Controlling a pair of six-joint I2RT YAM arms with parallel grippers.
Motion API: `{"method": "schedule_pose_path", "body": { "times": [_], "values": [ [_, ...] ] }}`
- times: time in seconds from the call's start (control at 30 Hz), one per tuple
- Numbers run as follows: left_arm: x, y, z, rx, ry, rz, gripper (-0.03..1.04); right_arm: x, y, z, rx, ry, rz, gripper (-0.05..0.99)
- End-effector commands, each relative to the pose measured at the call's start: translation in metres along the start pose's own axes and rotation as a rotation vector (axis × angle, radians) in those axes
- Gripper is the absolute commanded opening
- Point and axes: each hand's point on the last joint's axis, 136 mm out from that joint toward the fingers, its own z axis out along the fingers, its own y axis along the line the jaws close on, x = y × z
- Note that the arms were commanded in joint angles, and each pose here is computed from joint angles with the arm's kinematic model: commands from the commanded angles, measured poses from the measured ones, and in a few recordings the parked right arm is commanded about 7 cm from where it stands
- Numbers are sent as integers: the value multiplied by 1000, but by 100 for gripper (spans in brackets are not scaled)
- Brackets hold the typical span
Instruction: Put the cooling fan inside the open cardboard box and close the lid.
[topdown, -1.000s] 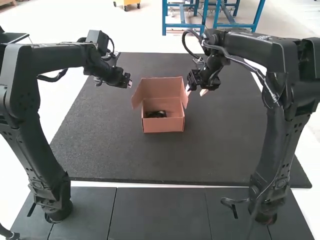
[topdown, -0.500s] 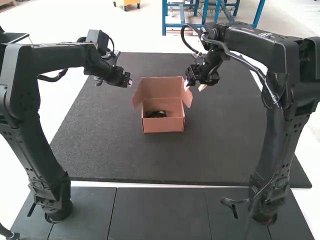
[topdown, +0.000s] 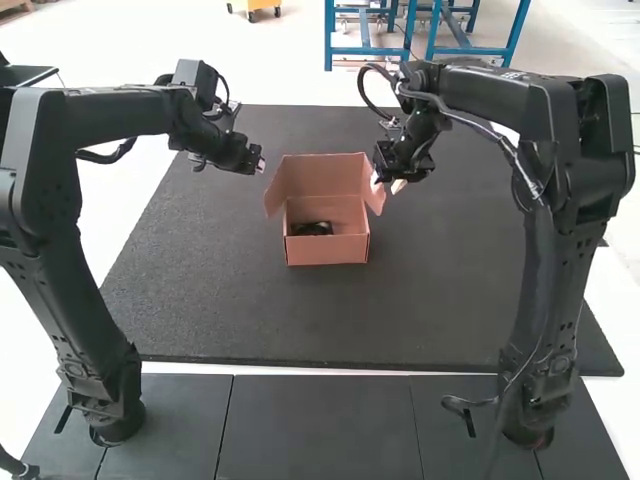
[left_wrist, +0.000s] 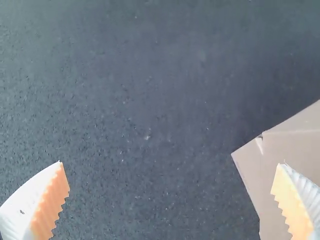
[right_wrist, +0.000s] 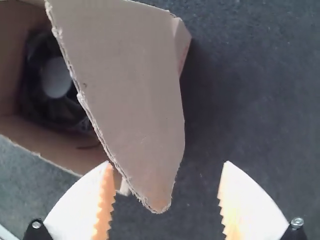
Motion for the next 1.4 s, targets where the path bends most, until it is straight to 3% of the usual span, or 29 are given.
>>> {"method": "schedule_pose_path", "body": {
  "times": [0.0,0.13,0.27,0.73,1.13,1.37],
  "values": [
    [3,2,9,5,21,2,95,-3,6,-3,-32,-14,-5,29],
    [4,-2,11,18,31,12,95,-7,11,-4,-62,-33,-10,-2],
    [-1,-6,11,44,20,23,95,-9,12,-5,-70,-40,-17,-2],
    [-18,-62,5,172,-10,98,95,-16,15,-11,-85,-61,-10,-2],
    [-12,-61,2,174,17,95,95,-17,44,-17,-189,-56,-4,-2],
    [-9,-57,-1,169,32,86,95,2,50,-3,-196,13,-17,-2]
  ]
}}
